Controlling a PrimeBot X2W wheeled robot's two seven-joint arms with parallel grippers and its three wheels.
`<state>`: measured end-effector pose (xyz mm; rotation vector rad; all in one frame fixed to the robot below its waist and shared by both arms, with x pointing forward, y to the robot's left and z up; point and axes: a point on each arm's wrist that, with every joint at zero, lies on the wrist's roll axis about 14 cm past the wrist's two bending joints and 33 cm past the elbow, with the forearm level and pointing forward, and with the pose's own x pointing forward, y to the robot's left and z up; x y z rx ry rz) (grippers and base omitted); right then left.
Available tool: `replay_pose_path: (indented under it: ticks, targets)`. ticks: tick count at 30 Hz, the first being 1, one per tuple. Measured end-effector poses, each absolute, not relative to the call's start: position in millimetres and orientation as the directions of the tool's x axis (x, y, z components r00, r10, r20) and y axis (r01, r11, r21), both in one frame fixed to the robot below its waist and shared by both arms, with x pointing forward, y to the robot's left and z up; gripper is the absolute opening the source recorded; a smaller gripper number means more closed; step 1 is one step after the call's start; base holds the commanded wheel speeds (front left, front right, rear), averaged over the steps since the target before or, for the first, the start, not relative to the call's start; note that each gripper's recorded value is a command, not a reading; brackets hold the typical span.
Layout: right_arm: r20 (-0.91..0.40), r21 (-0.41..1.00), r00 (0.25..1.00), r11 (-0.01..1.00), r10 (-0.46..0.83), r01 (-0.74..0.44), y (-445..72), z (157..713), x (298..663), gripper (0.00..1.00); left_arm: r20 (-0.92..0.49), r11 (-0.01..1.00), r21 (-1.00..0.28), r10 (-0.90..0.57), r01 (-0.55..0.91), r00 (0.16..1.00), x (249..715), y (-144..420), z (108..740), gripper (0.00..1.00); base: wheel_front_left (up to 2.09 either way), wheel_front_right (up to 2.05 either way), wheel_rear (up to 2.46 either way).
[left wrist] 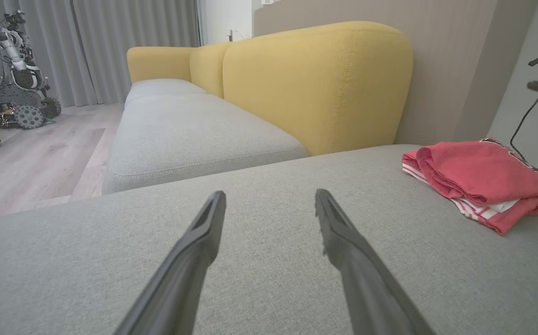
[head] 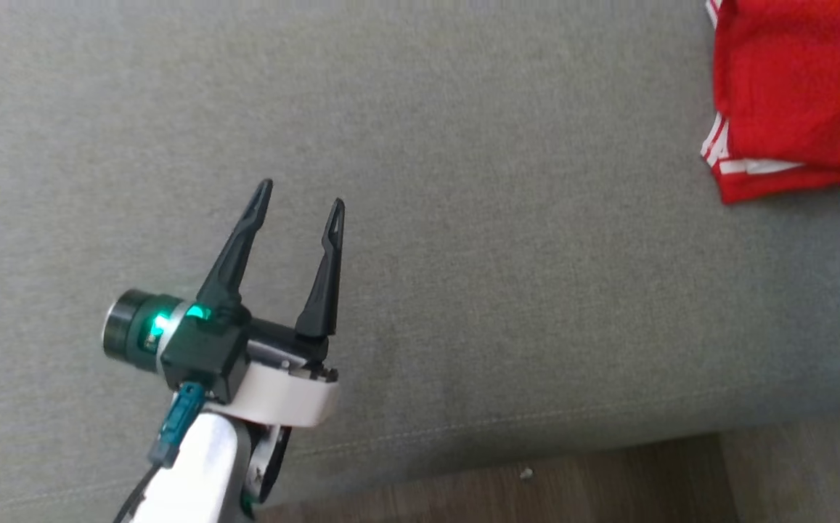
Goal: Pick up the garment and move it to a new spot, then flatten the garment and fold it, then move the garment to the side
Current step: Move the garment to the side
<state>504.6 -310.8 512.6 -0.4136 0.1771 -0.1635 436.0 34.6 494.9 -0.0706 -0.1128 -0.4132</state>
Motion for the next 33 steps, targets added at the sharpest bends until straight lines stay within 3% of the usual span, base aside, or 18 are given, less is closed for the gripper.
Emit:
replay_pose_path:
  ticks: [6,15,24,33]
  targets:
    - [-0.147,-0.227,0.989,0.973,0.007,-0.041,-234,480,485,1.0,0.129,0.938,-0.06,-0.332,0.341,0.934,419,52,507,1.0,0.0,0.0,0.0]
    - [-0.014,0.014,0.969,0.969,0.245,-0.245,-127,481,444,1.0,0.169,0.986,-0.074,-0.138,0.152,0.976,391,105,533,1.0,0.0,0.0,0.0]
    - [0.092,0.012,0.957,0.96,0.277,-0.279,-111,512,406,1.0,0.212,0.994,-0.092,-0.039,0.06,0.976,361,133,551,1.0,0.0,0.0,0.0]
    - [0.07,0.033,0.964,0.965,0.257,-0.26,-114,504,362,1.0,0.205,0.997,-0.066,-0.019,0.034,0.979,328,146,548,1.0,0.0,0.0,0.0]
